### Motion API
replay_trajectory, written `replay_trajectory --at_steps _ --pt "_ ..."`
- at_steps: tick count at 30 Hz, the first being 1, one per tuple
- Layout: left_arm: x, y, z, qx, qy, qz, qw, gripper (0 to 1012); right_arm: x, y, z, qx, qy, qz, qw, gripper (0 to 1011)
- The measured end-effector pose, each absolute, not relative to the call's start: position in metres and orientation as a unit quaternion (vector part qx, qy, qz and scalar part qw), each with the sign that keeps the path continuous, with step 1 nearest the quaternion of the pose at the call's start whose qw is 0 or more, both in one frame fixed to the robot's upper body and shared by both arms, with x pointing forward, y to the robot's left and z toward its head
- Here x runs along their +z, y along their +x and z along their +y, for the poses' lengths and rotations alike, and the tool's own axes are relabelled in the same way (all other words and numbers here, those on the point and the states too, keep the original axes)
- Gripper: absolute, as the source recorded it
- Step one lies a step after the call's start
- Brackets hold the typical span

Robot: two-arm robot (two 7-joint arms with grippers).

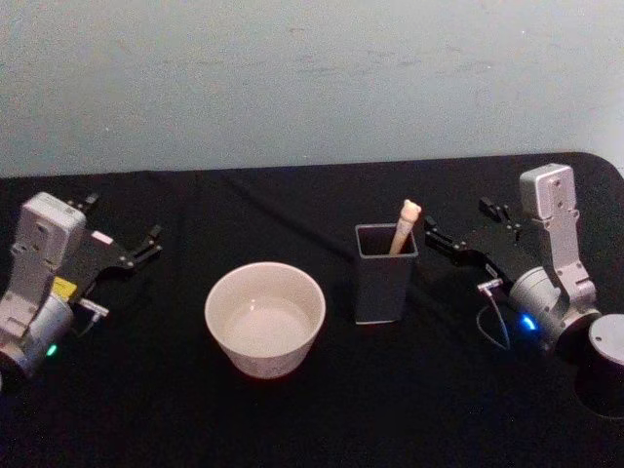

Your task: Pick up the stirring spoon with one hand, stir inside the cup, then place it back in its original position.

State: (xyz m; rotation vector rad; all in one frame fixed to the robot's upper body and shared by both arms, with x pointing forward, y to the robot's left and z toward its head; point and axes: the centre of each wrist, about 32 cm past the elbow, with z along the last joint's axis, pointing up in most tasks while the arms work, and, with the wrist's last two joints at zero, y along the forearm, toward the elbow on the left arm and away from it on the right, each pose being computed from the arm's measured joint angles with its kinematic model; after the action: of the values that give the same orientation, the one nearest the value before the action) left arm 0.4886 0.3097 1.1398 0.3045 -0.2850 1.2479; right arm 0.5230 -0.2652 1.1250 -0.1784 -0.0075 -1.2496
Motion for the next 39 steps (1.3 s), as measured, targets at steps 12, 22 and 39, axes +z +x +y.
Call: replay_trajectory --at_steps 12,22,39 --pt "1.1398 0.4886 0.3097 0.58 0.141 -0.132 0.791 1001 1.1254 0.523 -0.2653 -0.584 -0.083 -0.004 0.807 1002" --pt "1.1398 0.4886 0.3097 0.58 0.142 -0.132 0.791 1001 1.1254 0.523 -0.2653 -0.584 -0.082 -0.004 0.807 1000" --pt "1.1398 0.4886 0.3097 0.58 0.141 -0.132 0.791 1001 1.1254 0.523 -0.2653 -0.584 -0.082 -0.004 0.807 1002"
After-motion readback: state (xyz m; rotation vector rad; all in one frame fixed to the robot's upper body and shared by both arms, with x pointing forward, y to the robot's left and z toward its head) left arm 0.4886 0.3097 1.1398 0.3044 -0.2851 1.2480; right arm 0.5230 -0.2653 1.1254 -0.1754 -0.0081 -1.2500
